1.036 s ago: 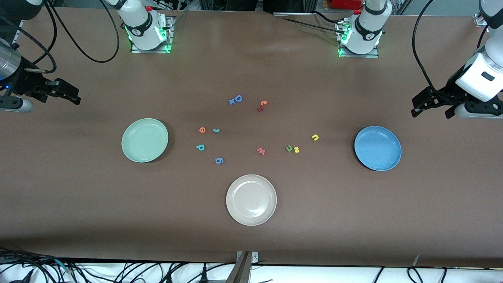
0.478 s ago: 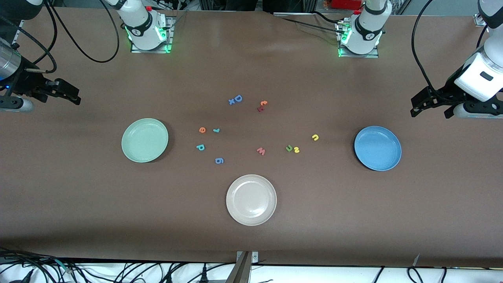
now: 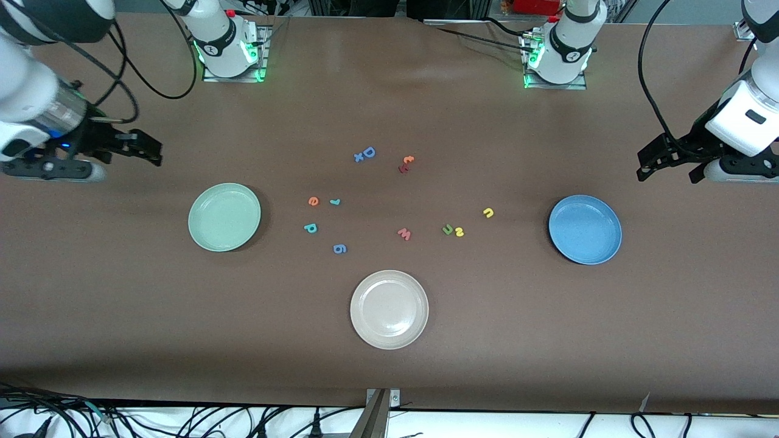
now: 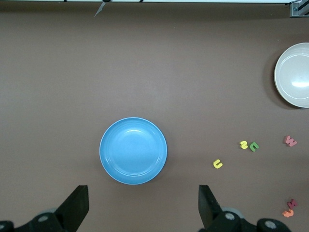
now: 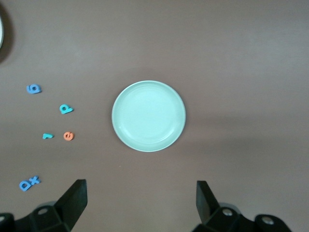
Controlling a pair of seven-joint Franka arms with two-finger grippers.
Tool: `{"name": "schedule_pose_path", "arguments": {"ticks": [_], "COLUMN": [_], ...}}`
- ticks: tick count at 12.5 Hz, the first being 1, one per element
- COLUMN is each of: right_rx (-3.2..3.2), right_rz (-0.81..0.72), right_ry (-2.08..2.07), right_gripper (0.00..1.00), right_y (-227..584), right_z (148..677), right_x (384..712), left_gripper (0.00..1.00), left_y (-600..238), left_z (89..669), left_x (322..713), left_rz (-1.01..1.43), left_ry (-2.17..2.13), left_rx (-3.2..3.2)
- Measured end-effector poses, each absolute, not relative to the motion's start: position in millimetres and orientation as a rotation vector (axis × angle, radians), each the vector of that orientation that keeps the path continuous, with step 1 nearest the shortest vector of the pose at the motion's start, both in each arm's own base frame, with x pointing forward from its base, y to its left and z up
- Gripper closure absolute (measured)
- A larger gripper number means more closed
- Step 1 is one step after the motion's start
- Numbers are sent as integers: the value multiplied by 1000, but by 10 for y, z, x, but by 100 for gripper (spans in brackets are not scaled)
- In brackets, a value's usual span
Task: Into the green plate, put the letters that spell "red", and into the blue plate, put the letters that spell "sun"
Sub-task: 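Reach the right gripper toward the orange letter e beside the green plate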
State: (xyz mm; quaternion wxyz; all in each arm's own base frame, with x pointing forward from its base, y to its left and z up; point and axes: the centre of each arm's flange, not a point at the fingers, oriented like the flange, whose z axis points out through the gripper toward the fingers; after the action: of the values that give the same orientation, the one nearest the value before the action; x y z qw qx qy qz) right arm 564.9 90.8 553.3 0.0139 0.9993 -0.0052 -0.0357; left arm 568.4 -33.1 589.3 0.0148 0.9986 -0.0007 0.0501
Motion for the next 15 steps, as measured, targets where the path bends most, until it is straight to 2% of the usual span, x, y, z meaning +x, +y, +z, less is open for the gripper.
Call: {"name": "schedule_pose_path", "arguments": {"ticks": [4,9,15], "right_rx": [3083,3078,3031], "right_rz": [-209,-134,-121], "right_ry": [30,-145,-461], "right_gripper": [0,0,0], "right_y": [1615,2514,3105], "right_z": [4884,3706,2665], "right_x": [5738,5615,5434], "left_gripper": [0,0,0], "left_y": [-333,-331,-309], "left_z": [5849,5773,5517], "left_x": [5700,5729,5773], "left_rz": [141,117,16], "left_ry": [-3,-3,1], "left_rx": [3108,3107,3107]}}
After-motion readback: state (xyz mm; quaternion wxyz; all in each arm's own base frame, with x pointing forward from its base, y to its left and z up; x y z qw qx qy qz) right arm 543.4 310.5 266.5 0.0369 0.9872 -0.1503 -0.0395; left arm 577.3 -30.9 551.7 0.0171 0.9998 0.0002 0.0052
